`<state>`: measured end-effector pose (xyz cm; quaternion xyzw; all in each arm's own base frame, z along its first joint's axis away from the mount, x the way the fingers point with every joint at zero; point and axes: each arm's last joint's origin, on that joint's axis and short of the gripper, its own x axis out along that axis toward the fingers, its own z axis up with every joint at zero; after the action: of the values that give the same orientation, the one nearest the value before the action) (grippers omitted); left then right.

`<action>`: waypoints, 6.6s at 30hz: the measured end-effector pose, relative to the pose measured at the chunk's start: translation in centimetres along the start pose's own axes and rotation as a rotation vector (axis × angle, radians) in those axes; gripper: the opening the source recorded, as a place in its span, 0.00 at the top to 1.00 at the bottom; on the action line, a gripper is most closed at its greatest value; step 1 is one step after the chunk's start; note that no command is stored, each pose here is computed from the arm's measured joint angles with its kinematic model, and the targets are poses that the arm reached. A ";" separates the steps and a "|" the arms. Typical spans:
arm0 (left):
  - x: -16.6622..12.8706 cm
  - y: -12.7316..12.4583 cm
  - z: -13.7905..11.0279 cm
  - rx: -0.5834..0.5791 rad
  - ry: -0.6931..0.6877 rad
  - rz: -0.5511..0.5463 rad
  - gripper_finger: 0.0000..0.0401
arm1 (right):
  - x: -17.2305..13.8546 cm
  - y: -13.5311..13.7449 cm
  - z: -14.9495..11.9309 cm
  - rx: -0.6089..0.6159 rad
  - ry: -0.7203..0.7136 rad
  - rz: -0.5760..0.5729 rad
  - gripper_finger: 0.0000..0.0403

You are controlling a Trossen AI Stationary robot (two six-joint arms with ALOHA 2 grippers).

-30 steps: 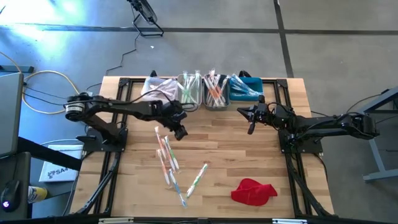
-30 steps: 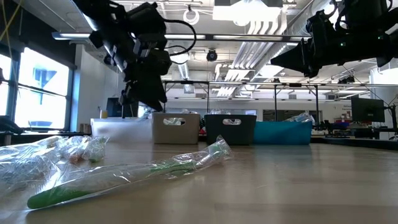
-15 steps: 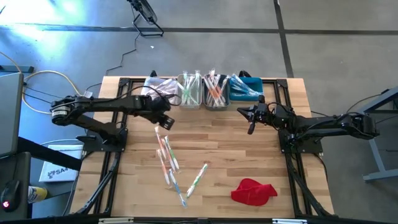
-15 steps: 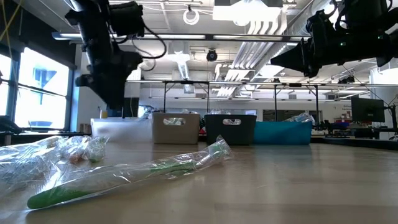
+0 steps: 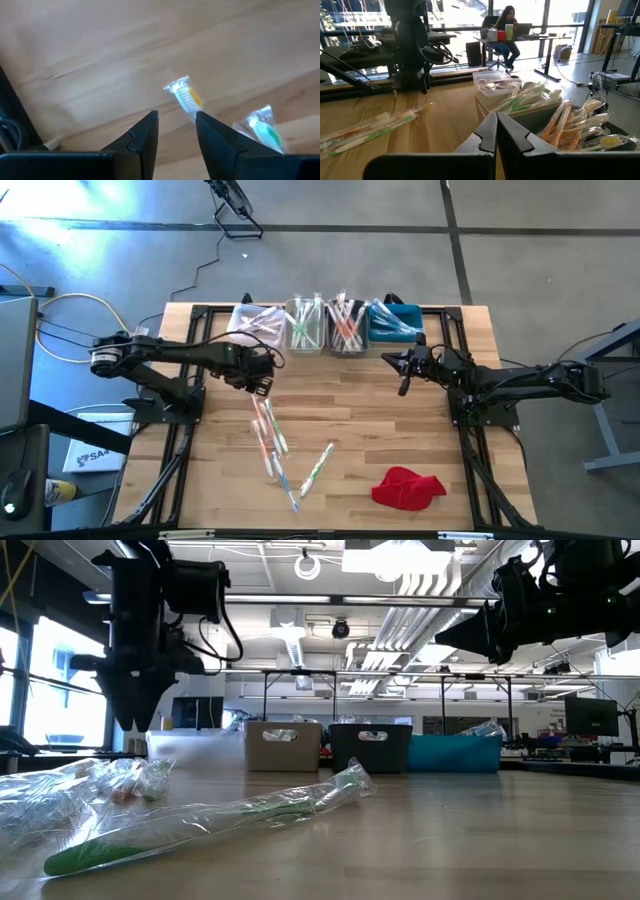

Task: Pick & Place Toothbrushes
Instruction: Put the orange toothbrush into the dark green bin

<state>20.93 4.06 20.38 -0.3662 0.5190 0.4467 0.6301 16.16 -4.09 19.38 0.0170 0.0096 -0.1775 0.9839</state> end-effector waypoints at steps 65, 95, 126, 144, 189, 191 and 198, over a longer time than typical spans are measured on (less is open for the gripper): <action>3.3 -2.6 0.5 0.131 0.024 -0.173 0.68 | 0.0 0.0 -0.1 0.000 0.002 0.000 0.99; 1.5 -2.3 3.0 0.003 0.051 -0.163 0.68 | 0.0 0.0 0.0 0.000 0.001 0.000 0.99; 1.1 -4.2 1.6 0.058 -0.012 -0.236 0.68 | 0.0 0.0 0.0 0.000 0.001 0.000 0.99; 4.0 -5.1 1.5 0.046 0.043 -0.142 0.68 | 0.0 0.0 0.0 -0.003 0.000 0.000 0.99; 3.9 -4.8 1.3 0.081 0.094 -0.128 0.68 | 0.0 0.0 0.0 -0.004 0.002 0.000 0.99; 4.0 -4.9 1.2 0.080 0.101 -0.147 0.68 | 0.0 0.0 0.0 -0.004 0.002 0.000 0.99; 4.0 -4.9 1.3 0.079 0.099 -0.153 0.68 | 0.0 0.0 0.0 -0.004 0.002 0.000 0.99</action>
<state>26.22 4.33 16.64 -0.4011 0.5372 0.3577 0.6501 16.15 -4.09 19.35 0.0154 0.0111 -0.1774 0.9840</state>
